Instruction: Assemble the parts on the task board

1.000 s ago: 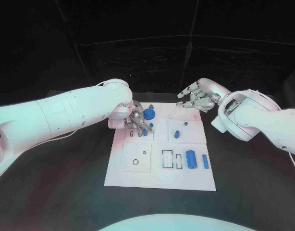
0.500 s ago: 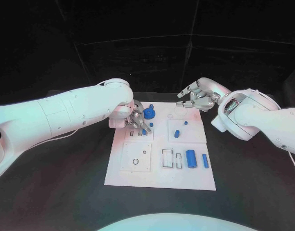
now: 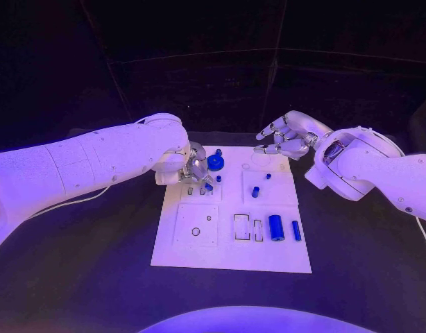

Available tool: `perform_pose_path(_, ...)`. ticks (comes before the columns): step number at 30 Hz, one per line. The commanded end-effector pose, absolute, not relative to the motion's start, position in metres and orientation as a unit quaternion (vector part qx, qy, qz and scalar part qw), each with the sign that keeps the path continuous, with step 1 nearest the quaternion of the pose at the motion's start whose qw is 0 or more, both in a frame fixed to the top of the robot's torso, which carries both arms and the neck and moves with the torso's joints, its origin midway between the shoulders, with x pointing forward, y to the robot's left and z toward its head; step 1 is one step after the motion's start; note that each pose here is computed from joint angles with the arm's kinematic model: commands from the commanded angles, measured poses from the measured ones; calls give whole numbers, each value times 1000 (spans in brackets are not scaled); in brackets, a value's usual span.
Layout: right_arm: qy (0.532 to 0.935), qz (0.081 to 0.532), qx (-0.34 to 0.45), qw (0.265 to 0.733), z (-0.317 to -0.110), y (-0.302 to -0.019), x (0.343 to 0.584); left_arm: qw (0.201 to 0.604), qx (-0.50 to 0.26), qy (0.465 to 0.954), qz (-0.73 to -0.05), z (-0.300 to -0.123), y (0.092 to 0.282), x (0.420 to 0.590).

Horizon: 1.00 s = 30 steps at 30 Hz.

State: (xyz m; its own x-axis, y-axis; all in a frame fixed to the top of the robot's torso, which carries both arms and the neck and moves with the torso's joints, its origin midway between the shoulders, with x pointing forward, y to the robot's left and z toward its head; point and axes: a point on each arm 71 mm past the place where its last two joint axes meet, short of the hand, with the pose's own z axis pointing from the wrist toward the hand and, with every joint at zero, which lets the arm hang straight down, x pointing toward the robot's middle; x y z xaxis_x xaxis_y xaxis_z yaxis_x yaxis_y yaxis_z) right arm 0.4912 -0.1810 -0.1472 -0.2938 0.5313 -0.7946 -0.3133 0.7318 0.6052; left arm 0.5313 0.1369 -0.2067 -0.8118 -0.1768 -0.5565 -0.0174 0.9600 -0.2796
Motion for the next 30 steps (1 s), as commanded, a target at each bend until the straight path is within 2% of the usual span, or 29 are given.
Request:
perform_pose_path(1,722,359,73,587,-146,-180,491,318,-71,932,-160,-203,136,531)
perform_pose_path(11,723,358,73,587,-147,-181,492,356,-110,909,-187,-202,153,524)
perform_pose_path(18,723,358,73,587,-147,-181,493,367,-111,906,-177,-213,164,515)
perform_pose_path(30,724,358,70,585,-148,-182,493,378,-94,907,-160,-230,169,512)
